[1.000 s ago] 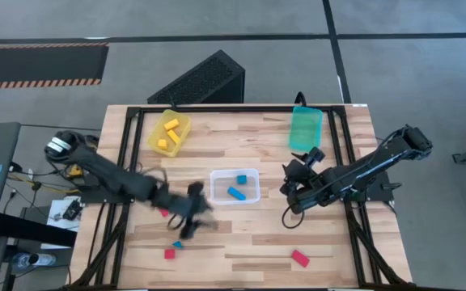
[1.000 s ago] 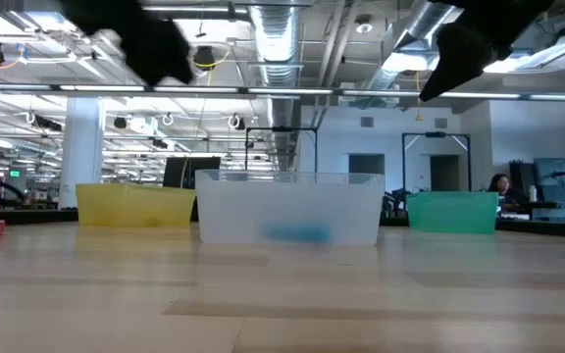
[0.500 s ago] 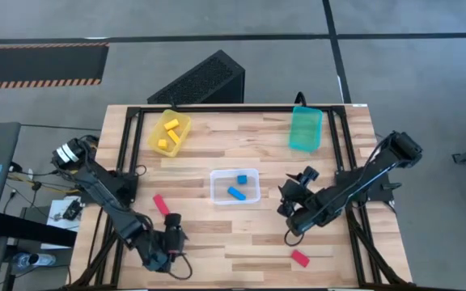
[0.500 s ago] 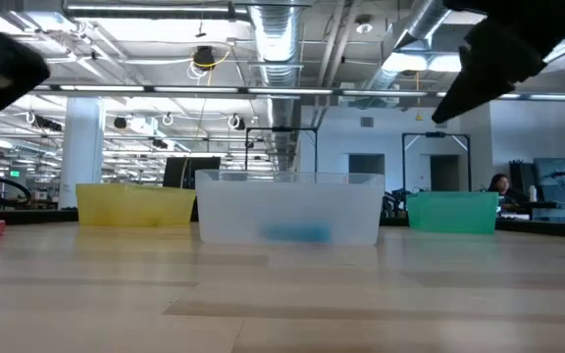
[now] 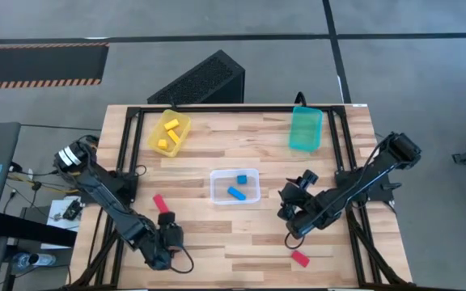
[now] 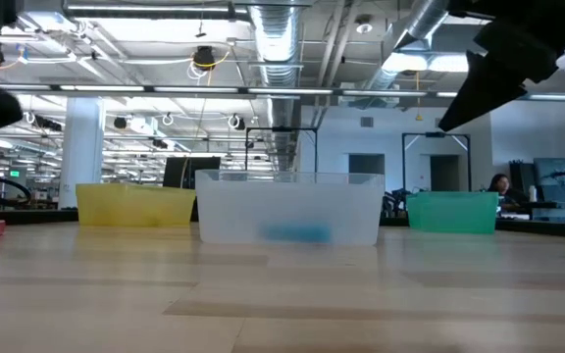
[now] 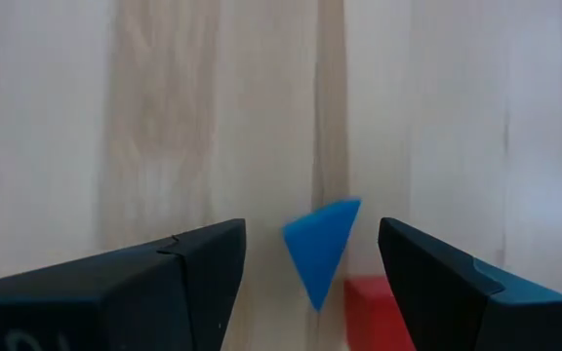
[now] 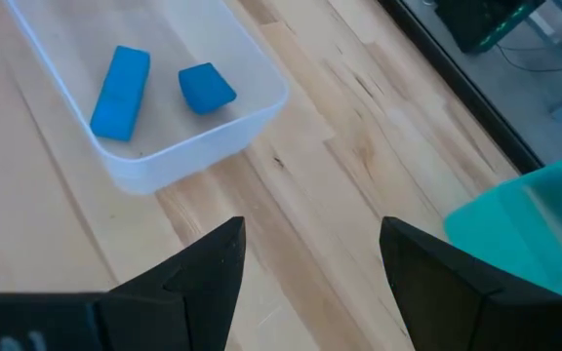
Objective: Sort & place blocks by color
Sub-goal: Put the blue block into the transparent bin, then put the top red block into the green bin
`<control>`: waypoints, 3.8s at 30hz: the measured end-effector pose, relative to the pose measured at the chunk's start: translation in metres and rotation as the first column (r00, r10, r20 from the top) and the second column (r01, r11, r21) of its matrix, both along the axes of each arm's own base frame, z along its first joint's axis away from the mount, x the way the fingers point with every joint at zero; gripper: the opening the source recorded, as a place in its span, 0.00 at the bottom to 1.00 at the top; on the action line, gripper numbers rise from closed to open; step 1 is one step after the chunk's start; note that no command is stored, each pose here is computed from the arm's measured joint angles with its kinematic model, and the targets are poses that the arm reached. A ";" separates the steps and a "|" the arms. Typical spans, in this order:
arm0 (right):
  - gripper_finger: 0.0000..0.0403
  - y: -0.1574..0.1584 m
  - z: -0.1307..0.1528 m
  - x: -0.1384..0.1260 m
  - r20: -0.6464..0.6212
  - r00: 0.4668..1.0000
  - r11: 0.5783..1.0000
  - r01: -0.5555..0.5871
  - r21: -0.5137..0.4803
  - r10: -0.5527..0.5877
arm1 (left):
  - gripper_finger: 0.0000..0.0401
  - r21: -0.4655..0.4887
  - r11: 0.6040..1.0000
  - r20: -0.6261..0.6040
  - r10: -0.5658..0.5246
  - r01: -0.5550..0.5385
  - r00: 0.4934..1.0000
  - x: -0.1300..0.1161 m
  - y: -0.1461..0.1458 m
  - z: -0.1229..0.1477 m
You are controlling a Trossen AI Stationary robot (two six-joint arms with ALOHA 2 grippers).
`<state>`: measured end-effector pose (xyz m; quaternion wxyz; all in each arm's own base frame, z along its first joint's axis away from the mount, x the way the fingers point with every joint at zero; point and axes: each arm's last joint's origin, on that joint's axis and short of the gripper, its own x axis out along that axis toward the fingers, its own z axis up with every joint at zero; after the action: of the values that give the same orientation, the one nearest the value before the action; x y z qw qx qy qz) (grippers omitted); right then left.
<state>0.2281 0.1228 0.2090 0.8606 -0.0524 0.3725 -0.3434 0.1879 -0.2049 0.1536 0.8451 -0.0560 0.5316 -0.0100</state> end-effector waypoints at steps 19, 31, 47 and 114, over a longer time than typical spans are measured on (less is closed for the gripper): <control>0.64 -0.004 0.000 0.002 0.002 1.000 1.000 0.014 0.001 -0.014 | 0.12 0.073 0.996 -0.026 -0.041 0.042 0.999 0.018 0.002 -0.015; 0.64 -0.001 0.000 0.004 0.029 0.999 0.999 0.012 0.029 -0.013 | 0.20 0.238 0.959 0.103 -0.185 0.157 0.977 0.071 0.031 0.010; 0.64 0.007 0.000 0.001 0.054 0.998 0.996 0.005 0.088 -0.010 | 0.17 0.386 0.907 0.151 -0.242 0.168 0.959 0.136 0.126 0.034; 0.64 -0.017 0.002 0.028 0.014 1.000 0.994 -0.029 0.109 0.028 | 0.58 0.307 0.796 -0.277 0.599 -0.522 0.751 -0.037 0.098 0.015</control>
<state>0.2562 0.1053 0.2105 0.8692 -0.0084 0.3847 -0.3105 0.1506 -0.1065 0.1689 0.6973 -0.1246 0.6332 0.3119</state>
